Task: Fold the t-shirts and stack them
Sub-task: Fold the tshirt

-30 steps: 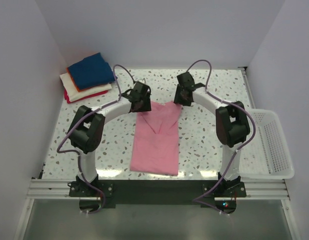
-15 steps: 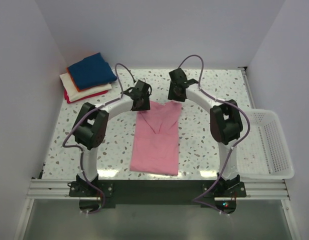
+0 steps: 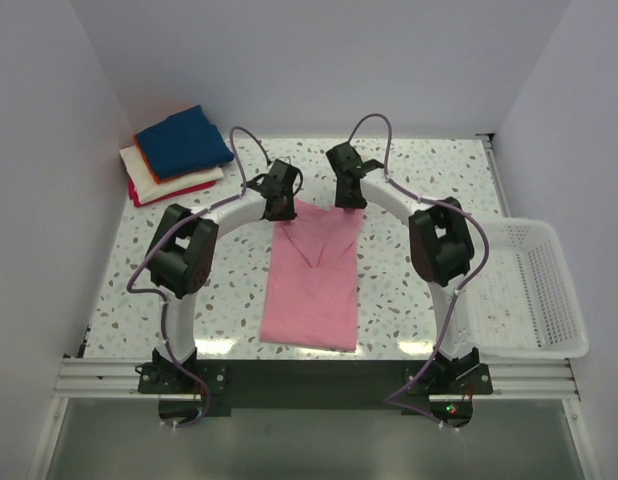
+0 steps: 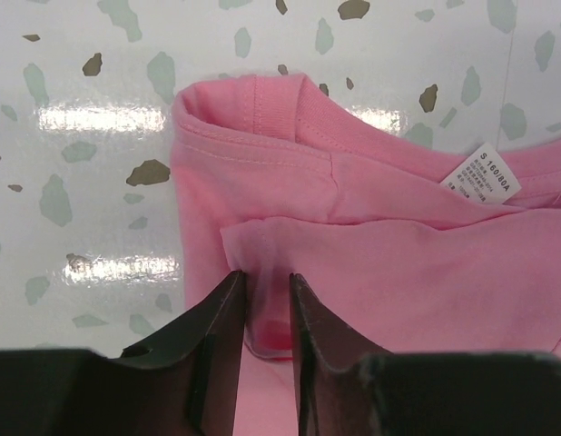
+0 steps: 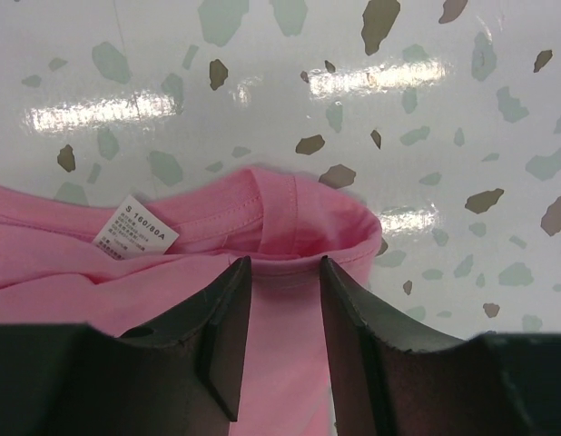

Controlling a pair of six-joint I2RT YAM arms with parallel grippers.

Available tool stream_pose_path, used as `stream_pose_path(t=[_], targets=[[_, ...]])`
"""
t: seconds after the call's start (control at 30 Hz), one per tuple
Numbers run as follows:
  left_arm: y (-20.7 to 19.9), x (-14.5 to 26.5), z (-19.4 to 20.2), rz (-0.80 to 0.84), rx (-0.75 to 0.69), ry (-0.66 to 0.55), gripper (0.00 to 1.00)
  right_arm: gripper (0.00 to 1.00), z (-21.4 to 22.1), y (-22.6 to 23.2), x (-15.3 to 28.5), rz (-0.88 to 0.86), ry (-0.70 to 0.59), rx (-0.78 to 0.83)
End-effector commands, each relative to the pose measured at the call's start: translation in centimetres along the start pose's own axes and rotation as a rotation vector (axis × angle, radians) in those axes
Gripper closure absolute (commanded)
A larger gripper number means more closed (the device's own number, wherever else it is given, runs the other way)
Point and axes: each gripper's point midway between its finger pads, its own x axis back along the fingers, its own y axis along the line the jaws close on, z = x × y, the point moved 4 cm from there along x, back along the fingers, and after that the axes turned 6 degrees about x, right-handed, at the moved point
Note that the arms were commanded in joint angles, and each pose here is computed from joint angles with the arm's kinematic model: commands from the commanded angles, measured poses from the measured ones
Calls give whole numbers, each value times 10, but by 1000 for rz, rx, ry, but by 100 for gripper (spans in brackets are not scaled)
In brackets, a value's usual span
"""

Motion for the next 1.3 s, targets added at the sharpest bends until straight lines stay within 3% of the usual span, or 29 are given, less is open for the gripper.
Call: stream_pose_path(t=[0.0, 0.27, 0.37, 0.7, 1.03, 1.27], targets=[[-8, 2, -17, 48, -3, -48, 71, 63, -6, -1, 2, 38, -18, 22], [-13, 16, -23, 106, 10, -71, 84, 94, -8, 2, 2, 27, -17, 21], [-15, 24, -27, 128, 16, -89, 89, 100, -9, 2, 4, 22, -17, 22], [-5, 47, -33, 128, 46, -133, 99, 100, -19, 1, 24, -15, -55, 2], [10, 70, -30, 126, 88, -176, 100, 77, -23, 1, 35, -31, -77, 1], [23, 69, -16, 100, 102, -158, 100, 71, -23, 0, 39, -36, -84, -3]])
